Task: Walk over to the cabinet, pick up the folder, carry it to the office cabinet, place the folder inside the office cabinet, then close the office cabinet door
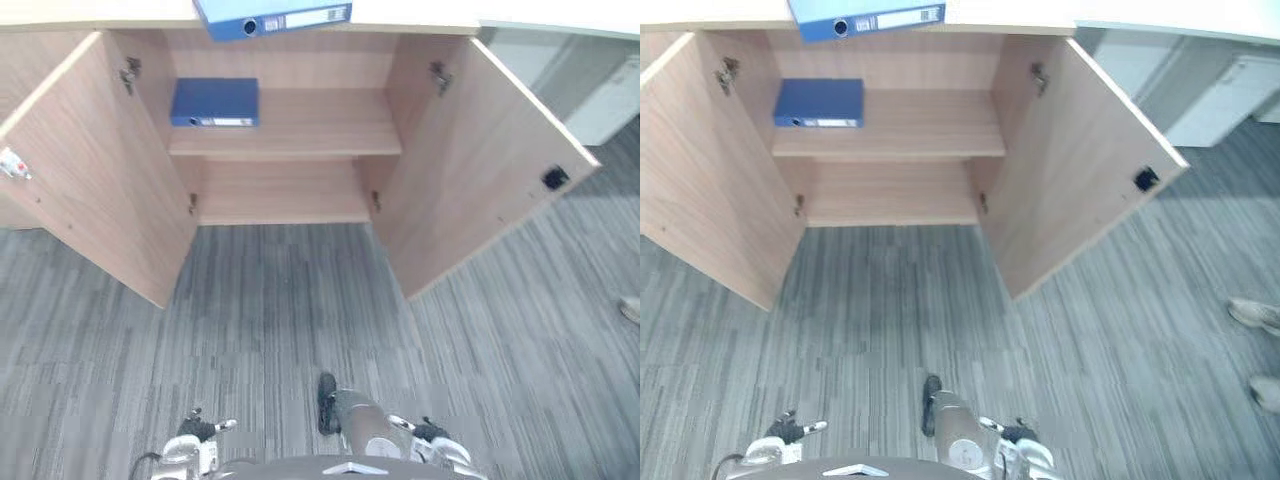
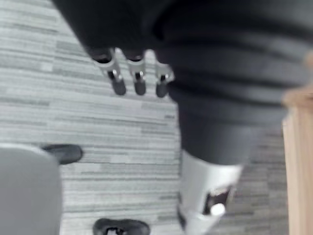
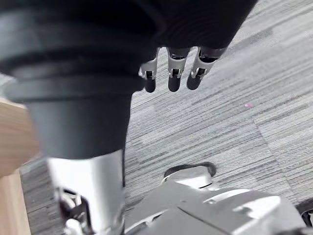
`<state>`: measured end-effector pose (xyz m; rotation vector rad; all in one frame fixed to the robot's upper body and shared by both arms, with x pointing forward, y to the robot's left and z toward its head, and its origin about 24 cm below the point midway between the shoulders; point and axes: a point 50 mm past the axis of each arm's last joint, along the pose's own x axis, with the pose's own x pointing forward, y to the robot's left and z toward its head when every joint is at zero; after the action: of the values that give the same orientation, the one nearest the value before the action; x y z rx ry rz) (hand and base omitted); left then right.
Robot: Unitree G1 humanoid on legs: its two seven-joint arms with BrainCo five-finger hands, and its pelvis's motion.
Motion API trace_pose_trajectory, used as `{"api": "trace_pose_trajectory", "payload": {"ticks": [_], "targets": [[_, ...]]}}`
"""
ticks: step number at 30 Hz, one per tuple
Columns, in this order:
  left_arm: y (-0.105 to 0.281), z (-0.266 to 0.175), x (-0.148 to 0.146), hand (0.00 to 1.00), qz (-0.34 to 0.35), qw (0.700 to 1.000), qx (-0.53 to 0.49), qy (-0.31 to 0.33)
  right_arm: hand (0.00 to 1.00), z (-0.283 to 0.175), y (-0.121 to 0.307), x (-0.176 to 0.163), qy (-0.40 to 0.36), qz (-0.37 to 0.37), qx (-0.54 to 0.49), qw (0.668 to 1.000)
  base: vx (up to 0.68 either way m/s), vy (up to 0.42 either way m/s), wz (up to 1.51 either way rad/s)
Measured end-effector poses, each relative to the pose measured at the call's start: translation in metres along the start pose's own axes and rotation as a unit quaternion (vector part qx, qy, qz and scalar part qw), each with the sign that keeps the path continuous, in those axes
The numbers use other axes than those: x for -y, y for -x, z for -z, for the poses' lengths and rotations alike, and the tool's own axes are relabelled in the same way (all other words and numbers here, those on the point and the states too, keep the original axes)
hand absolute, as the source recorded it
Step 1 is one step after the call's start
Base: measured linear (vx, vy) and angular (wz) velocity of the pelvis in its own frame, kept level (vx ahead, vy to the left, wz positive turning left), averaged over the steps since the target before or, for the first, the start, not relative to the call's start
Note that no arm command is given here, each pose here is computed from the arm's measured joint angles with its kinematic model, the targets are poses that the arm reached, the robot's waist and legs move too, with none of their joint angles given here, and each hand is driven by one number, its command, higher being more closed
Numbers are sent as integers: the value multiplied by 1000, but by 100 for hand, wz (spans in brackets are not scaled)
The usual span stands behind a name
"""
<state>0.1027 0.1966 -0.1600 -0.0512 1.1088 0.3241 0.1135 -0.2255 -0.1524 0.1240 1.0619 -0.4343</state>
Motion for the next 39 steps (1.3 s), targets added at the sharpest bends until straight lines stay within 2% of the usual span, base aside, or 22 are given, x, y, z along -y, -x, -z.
{"api": "trace_pose_trajectory", "payload": {"ticks": [4, 10, 15, 19, 24, 31, 34, 39], "targets": [[1, -5, 4, 0, -6, 995, 14, 94, 0, -8, 1, 4, 2, 4, 19, 1000, 411, -172, 0], [1, -19, 6, 0, -3, 992, 42, 115, 0, -7, 3, -18, -9, -24, 23, 999, 352, -25, -43], [1, -22, 11, 0, 8, 994, 46, 103, 0, 0, 3, -16, -24, -16, 8, 1000, 395, 196, -19], [-1, -23, 0, 0, 1, 996, 46, 77, 0, 11, 4, -27, -37, -27, -15, 999, 478, 279, -26], [-1, -13, 0, 0, 4, 999, 23, 49, 0, 0, 4, -30, -28, -33, 6, 999, 390, 170, -14], [-1, -11, 2, 0, 4, 998, 18, 53, 0, -5, 4, -33, -25, -40, 21, 999, 351, -59, 22], [2, 3, 21, 0, 22, 997, -6, 75, 0, -10, 2, -17, -14, -21, 28, 999, 345, -145, 34], [2, -9, 25, 0, 27, 997, 17, 77, 0, -4, 3, -15, -14, -18, 17, 1000, 238, -177, 40]]}}
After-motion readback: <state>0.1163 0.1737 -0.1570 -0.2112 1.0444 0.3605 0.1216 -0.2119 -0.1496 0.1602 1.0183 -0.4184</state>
